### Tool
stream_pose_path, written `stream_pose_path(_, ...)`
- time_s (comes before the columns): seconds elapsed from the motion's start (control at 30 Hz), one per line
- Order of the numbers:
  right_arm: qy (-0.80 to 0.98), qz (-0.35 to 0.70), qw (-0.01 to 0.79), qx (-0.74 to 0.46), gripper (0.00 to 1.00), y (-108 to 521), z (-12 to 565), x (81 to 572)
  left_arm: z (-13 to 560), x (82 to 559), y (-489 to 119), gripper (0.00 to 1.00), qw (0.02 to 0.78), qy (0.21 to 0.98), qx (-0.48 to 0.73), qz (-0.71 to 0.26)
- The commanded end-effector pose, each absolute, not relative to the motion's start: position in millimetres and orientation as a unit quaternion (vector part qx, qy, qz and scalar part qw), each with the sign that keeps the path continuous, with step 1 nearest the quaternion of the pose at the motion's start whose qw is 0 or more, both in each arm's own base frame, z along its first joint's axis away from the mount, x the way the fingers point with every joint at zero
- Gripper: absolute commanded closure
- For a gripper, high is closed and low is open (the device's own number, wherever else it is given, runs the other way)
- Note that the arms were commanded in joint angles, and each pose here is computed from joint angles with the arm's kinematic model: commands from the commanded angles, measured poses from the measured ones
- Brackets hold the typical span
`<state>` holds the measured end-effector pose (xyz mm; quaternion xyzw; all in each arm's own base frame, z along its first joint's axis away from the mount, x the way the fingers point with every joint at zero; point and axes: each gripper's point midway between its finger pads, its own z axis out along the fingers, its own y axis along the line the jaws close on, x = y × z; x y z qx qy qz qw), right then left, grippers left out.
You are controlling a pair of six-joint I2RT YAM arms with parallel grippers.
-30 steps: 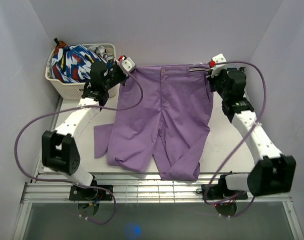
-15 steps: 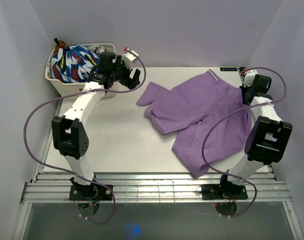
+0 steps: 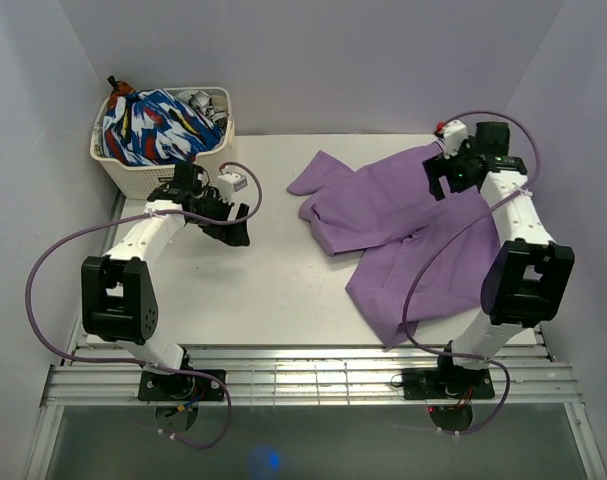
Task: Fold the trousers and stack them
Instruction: Flatten the trousers out
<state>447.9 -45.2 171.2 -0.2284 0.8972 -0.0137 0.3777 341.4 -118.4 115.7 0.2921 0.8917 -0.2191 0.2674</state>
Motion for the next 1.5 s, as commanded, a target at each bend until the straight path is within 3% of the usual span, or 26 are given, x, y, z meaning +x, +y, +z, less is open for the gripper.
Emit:
stream_pose_path(0.0,0.839,0.071,0.415,-0.344,0.06,76,215,435,154,344,-133,0.05,0.316,0.868,0.278,-0.263)
stream_pose_path(0.1,0.812,0.09,0.427,-0.387,0.09,140,225,429,164,351,-126,0.05,0.327,0.872,0.231,-0.281)
stream_pose_path(0.33,0.787,0.115,0.381,-0.472,0.19,294,178,418,191,355,-93,0.04,0.361,0.872,0.153,-0.294)
stream_pose_path(0.5,0.806,0.056,0.34,-0.482,0.27,326,127,421,202,350,-75,0.04,0.376,0.871,0.135,-0.284)
stream_pose_path(0.73,0.834,-0.062,0.295,-0.463,0.25,311,52,442,203,345,-69,0.03,0.387,0.87,0.129,-0.277)
stream_pose_path(0.83,0.837,-0.067,0.275,-0.468,0.41,310,37,439,206,345,-66,0.03,0.393,0.869,0.132,-0.269)
stream_pose_path(0.87,0.838,-0.058,0.272,-0.469,0.61,311,35,436,207,345,-65,0.03,0.396,0.869,0.132,-0.266)
stream_pose_path(0.97,0.836,0.008,0.273,-0.476,0.92,334,47,425,207,344,-64,0.04,0.397,0.869,0.133,-0.262)
stream_pose_path(1.13,0.786,0.201,0.325,-0.486,0.92,393,153,389,211,342,-63,0.05,0.402,0.867,0.136,-0.262)
stream_pose_path(1.23,0.759,0.262,0.359,-0.476,0.92,396,216,380,214,341,-63,0.06,0.409,0.862,0.148,-0.261)
stream_pose_path(1.33,0.744,0.304,0.396,-0.445,0.92,367,264,391,213,342,-64,0.07,0.414,0.857,0.165,-0.259)
stream_pose_path(1.47,0.77,0.295,0.422,-0.377,0.92,294,273,437,211,344,-67,0.09,0.424,0.846,0.192,-0.262)
